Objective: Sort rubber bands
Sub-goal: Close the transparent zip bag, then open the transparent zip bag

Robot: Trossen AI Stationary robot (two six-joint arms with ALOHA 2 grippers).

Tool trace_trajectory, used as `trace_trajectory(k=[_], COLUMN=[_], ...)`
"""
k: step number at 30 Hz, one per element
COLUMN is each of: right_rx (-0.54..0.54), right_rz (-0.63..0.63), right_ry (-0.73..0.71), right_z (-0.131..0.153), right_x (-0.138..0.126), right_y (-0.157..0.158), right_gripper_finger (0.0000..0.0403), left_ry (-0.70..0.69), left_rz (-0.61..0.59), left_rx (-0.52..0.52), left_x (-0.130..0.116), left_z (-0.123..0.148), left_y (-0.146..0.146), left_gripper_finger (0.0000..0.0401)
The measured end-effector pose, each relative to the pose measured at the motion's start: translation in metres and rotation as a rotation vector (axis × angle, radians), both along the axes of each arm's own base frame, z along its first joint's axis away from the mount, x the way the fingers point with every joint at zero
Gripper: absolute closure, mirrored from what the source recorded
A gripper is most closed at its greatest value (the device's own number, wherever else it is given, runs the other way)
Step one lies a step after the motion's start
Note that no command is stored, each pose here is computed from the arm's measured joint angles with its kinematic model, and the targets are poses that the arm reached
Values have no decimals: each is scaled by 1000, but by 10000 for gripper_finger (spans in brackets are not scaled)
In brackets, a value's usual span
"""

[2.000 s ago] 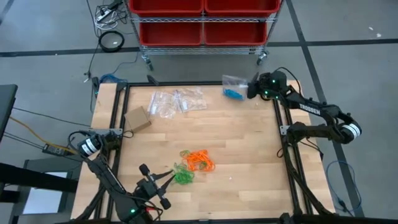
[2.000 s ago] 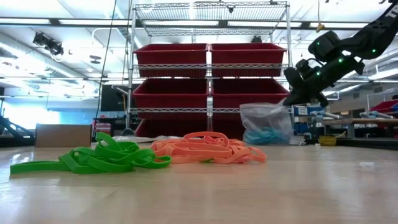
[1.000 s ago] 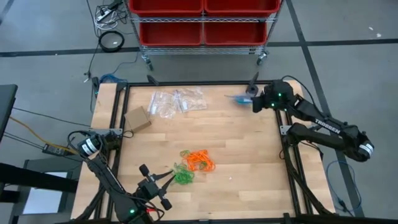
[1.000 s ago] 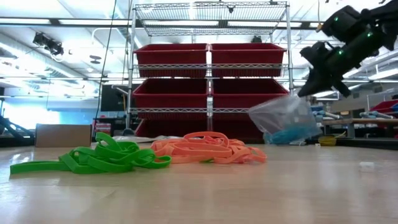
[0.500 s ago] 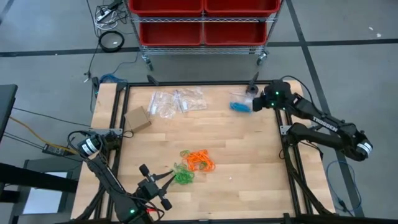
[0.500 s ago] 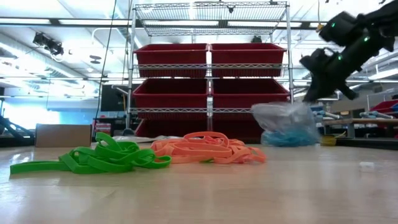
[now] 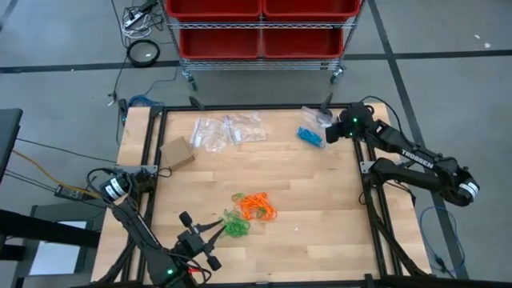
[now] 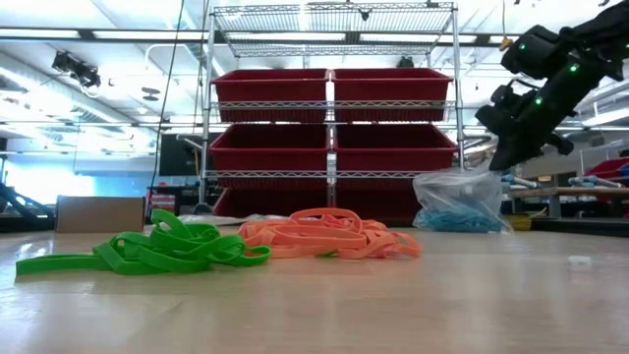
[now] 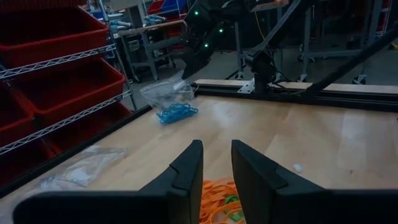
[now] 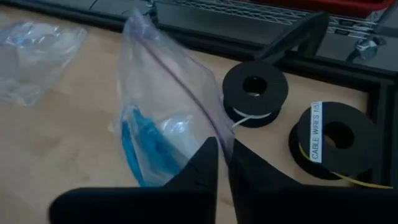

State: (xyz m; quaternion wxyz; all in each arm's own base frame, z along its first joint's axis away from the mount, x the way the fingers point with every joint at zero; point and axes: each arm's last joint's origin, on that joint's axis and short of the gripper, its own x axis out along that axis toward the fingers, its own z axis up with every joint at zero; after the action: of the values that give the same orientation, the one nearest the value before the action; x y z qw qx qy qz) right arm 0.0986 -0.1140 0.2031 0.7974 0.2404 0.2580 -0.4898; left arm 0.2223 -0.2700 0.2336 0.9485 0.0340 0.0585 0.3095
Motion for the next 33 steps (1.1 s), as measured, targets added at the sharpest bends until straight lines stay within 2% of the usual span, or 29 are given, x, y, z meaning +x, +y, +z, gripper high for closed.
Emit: trace_trajectory(k=[4, 8, 12, 15, 17, 19, 22, 25, 29, 33], right_rx=[-12, -56, -103, -138, -149, -142, -96, 0, 100, 63], right_rz=[-23, -111, -145, -120, -59, 56, 294, 533, 744, 828], right_ry=[1, 19, 6, -40, -113, -208, -365, -484, -508, -517], right_z=[1, 4, 9, 15, 21, 27, 35, 40, 39, 43], right_x=[-1, -5, -9, -10, -9, -6, 3, 12, 25, 38], right_y=[0, 0, 3, 7, 11, 17, 28, 44, 69, 92], right_gripper_finger=[310, 264, 248, 250, 253, 256, 260, 264, 266, 266], left_ry=[0, -1, 1, 2, 3, 6, 35, 88, 124, 153], left_rz=[0, 0, 3, 3, 3, 4, 13, 30, 46, 68], left_rx=[0, -2, -13, -13, -13, -13, -18, -31, -34, -13], left_x=[0, 0, 0, 0, 0, 0, -1, -2, -2, 2], left_z=[0, 0, 0, 0, 0, 0, -1, -2, -1, 7], left_y=[0, 0, 0, 0, 0, 0, 1, 2, 4, 8], left_gripper_finger=[311, 311, 311, 311, 311, 311, 311, 311, 311, 311])
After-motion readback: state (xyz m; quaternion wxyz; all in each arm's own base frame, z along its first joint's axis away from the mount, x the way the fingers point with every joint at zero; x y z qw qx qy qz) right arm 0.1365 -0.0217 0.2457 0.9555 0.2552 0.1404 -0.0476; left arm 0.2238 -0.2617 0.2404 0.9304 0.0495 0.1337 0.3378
